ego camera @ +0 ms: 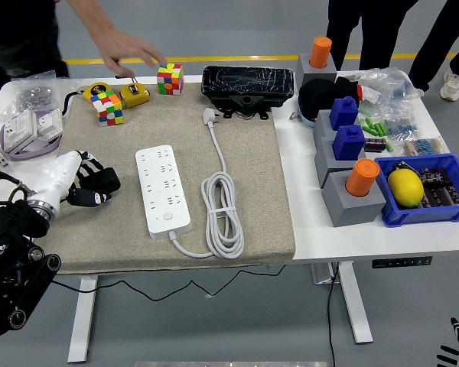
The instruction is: Pick up the plug,place it near the board,insert it into the board,press the button
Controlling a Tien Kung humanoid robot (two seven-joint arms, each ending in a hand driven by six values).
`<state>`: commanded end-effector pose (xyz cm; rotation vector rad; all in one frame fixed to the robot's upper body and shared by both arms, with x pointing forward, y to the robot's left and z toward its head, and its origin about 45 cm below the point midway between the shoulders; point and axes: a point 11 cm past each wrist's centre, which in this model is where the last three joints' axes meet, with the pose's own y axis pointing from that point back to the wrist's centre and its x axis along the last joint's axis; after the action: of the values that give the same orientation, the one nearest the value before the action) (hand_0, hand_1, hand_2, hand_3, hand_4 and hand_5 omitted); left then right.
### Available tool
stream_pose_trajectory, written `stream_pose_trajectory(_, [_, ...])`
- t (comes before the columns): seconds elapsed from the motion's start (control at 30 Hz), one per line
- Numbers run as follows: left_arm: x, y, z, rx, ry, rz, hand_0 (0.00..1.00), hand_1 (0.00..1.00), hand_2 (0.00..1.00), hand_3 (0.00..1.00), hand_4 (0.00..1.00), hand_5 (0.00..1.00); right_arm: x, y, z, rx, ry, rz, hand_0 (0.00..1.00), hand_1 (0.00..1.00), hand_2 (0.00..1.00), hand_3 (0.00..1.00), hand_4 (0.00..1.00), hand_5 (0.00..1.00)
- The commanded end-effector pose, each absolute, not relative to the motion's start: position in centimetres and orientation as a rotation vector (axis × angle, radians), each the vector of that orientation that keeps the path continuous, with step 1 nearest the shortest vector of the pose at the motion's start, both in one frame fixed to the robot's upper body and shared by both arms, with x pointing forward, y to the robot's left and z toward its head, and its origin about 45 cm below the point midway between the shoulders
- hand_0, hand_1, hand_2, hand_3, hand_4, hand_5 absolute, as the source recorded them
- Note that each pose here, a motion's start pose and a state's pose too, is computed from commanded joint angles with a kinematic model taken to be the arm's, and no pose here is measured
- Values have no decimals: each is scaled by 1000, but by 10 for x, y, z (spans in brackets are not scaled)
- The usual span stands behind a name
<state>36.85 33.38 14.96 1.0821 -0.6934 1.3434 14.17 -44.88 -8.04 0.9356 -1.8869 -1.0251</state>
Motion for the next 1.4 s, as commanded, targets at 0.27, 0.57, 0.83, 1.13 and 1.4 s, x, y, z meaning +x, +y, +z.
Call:
stream_pose_trajectory(0.27, [369,331,148,1076,-676,1326,351,351,401,510,713,2,142,-449,-81,935,-1888,-1027,745,630,615,642,998,998])
stream_pose_trajectory(0.57, [370,334,149,1045,-648,1344,361,383,453,521,743,19,142,-449,-80,935,-1891,-1026,744,630,615,642,998,998])
stream_pose_trajectory(0.83, [370,336,150,1042,-638,1343,400,558,561,564,872,103,142,-449,-80,935,-1893,-1027,744,630,615,642,998,998])
stream_pose_trajectory(1.13, [371,337,152,1028,-634,1349,408,597,569,566,910,149,142,-449,-80,933,-1891,-1028,744,631,615,642,998,998])
stream_pose_trajectory(1.4, [371,339,150,1006,-600,1350,447,645,618,575,997,286,141,-449,-80,932,-1892,-1028,744,630,615,642,998,998])
